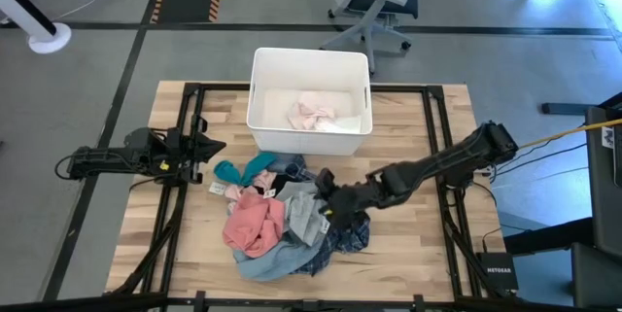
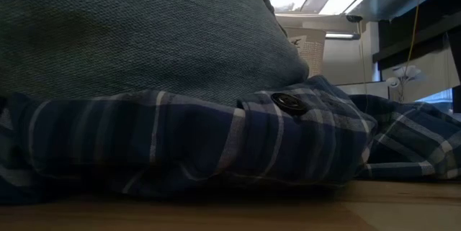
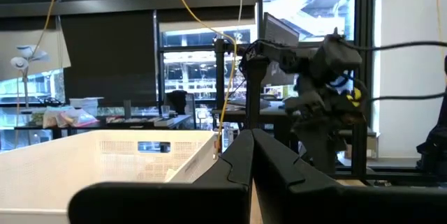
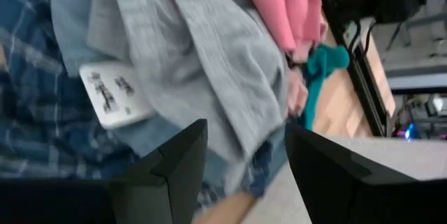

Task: Sort clothes
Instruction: Put the gray boxer shorts into the white laundry bin

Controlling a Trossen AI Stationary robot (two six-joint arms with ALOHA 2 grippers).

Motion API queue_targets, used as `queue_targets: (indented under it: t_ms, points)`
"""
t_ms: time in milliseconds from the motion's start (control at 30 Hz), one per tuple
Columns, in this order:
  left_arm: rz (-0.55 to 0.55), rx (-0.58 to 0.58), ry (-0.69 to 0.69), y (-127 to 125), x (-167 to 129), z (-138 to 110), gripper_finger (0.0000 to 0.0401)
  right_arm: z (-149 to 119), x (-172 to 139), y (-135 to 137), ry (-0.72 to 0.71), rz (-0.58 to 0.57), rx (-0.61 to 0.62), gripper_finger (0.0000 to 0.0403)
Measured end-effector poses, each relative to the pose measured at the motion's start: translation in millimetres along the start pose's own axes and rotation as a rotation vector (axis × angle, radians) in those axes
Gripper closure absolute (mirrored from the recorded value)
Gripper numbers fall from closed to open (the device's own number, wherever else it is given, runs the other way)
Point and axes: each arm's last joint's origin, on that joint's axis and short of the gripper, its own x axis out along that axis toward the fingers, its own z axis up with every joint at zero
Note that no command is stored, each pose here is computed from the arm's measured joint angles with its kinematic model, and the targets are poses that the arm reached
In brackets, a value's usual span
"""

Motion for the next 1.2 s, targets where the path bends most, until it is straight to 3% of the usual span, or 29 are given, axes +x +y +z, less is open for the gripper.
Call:
queue_targets:
  t_ms: [267,433,600,800,967,1067,1200]
  points:
    - [0.001,0.000,-0.001,0,0,0,0.0401,-7,20,14,-0.050,-0.096,0.027,0.0194]
    - [0.000,0.000,-0.001,0,0,0,0.0401,-7,37,18,-0.054,-0.094,0.023,0.0194]
    - [0.001,0.001,-0.001,0,0,0,0.0401,-9,60,26,0.006,-0.103,-0.052,0.0194]
    - [0.000,0.000,-0.001,0,0,0,0.0401,-10,72,21,0.053,-0.220,-0.063,0.0194]
    - [0.000,0.000,-0.001,0,0,0,0.0401,-15,75,15,0.026,-0.198,-0.043,0.0194]
    - [0.001,0.000,-0.002,0,0,0,0.0401,-16,76,14,0.001,-0.169,-0.041,0.0210]
    - [0.001,0.000,-0.001,0,0,0,0.0401,-17,79,16,0.005,-0.155,-0.047,0.0279]
